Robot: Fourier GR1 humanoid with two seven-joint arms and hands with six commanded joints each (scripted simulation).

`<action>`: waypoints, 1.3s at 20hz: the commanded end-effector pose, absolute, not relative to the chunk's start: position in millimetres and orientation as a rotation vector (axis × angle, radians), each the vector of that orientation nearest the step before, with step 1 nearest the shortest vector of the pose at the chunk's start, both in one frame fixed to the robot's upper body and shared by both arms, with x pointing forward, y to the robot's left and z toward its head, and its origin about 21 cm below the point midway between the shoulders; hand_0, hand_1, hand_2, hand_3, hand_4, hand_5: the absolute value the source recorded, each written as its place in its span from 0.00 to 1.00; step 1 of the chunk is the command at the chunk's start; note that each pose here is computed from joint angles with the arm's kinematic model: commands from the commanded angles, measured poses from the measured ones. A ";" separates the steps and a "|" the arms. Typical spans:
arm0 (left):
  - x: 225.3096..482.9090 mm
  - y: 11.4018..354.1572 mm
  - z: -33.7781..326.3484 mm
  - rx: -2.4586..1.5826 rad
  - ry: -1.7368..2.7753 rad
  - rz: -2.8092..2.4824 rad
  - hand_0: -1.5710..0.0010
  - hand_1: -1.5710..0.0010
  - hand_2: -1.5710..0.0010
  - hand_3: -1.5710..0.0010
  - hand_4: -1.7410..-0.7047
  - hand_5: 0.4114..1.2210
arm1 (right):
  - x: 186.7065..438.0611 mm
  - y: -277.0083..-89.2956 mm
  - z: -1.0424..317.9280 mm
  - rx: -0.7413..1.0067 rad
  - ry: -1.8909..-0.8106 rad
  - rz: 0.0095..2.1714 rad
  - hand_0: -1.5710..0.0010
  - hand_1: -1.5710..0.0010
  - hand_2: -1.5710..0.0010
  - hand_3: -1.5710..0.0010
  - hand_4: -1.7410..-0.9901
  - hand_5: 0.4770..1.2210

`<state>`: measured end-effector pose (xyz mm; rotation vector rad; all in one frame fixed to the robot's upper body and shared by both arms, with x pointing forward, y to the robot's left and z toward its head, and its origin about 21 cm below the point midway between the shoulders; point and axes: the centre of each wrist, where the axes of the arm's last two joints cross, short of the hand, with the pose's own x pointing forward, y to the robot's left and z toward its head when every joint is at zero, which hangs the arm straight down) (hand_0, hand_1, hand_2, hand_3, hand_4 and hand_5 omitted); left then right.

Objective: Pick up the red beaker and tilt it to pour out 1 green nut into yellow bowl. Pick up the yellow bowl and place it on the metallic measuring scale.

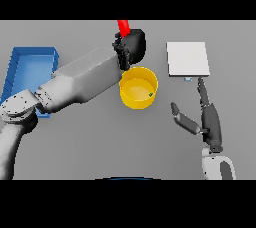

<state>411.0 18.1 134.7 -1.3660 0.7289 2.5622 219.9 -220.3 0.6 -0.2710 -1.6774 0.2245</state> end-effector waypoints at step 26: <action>466.8 306.2 226.5 -2.640 3.217 1.603 0.00 0.00 0.00 0.08 0.00 1.00 | 230.2 -231.3 0.2 -0.199 -1.710 0.263 1.00 1.00 1.00 1.00 0.70 0.18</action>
